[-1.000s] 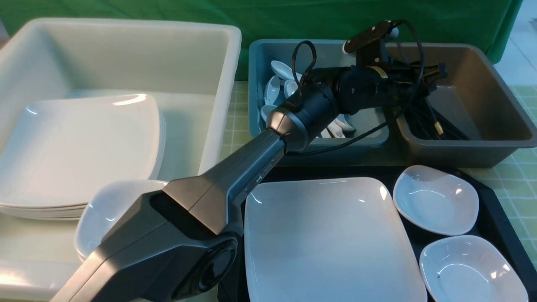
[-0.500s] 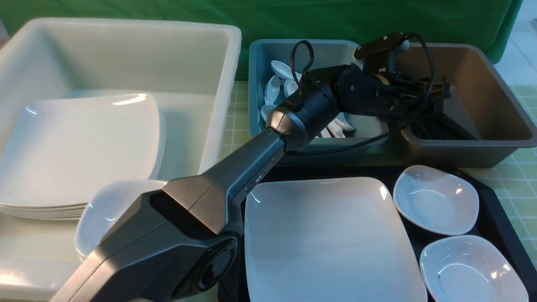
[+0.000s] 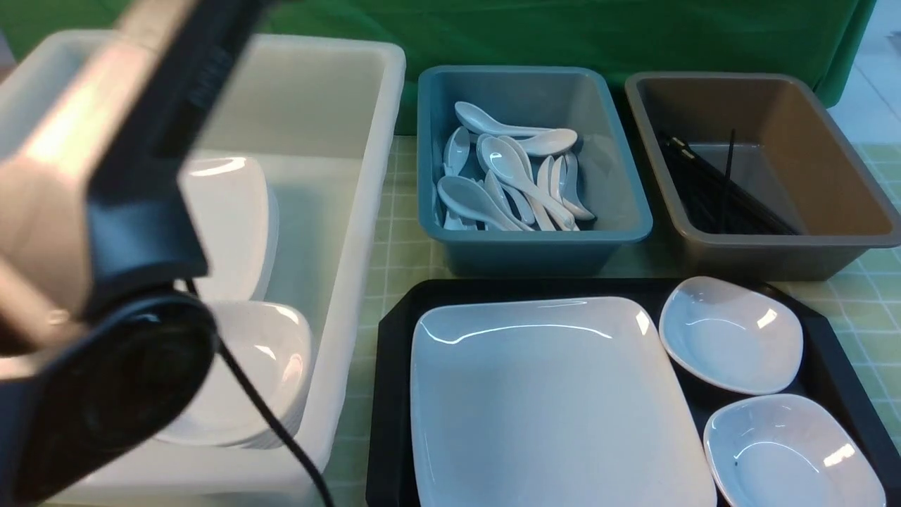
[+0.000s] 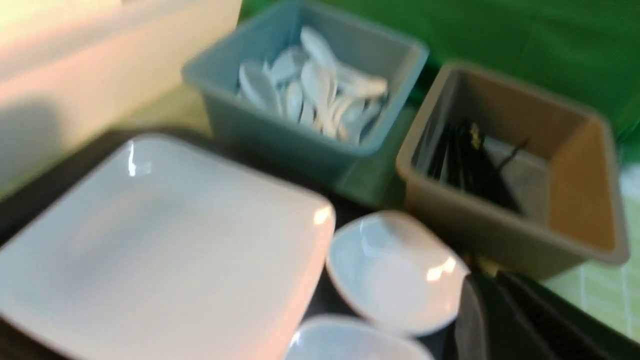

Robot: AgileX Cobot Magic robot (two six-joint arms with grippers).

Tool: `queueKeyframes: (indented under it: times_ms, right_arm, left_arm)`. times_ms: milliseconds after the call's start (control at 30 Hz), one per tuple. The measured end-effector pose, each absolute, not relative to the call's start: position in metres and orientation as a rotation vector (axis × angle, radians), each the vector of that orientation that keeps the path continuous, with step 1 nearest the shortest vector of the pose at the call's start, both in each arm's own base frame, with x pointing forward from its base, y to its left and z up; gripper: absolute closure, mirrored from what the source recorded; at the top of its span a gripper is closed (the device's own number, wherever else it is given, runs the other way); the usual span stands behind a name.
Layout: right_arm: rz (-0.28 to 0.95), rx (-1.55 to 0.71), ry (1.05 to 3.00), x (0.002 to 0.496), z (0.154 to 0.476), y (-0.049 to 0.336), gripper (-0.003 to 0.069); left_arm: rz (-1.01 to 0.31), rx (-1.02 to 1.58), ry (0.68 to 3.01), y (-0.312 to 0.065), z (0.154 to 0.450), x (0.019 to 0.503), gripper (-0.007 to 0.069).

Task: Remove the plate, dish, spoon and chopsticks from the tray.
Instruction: Use the right arm to grab a small plate from the dinner plate

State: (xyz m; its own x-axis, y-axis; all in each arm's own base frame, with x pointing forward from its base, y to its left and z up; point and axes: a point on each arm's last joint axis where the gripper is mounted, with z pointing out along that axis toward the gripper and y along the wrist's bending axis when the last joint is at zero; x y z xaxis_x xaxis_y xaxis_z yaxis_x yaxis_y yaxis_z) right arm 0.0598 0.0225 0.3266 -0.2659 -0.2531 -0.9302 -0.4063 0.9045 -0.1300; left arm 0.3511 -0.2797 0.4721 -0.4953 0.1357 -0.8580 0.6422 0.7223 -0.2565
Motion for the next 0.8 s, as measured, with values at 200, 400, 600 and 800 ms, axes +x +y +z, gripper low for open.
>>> queueKeyframes:
  times_ms: [200, 400, 600, 800]
  right_arm:
    - [0.125, -0.538, 2.073, 0.076, 0.326, 0.029, 0.0652]
    - [0.108, -0.559, 2.173, 0.078, 0.324, 0.029, 0.0645]
    - [0.114, -0.582, 2.297, 0.076, 0.315, 0.03, 0.0633]
    - [0.084, -0.611, 2.523, 0.096, 0.296, 0.039, 0.0627]
  left_arm:
    - [-0.885, 0.708, 2.034, -0.279, 0.486, 0.324, 0.0636]
    - [-0.693, 0.749, 2.279, -0.259, 0.446, 0.314, 0.0636]
    - [-0.409, 0.661, 2.437, -0.179, 0.427, 0.279, 0.0636]
    - [-0.322, 0.357, 2.595, -0.087, 0.381, 0.212, 0.0636]
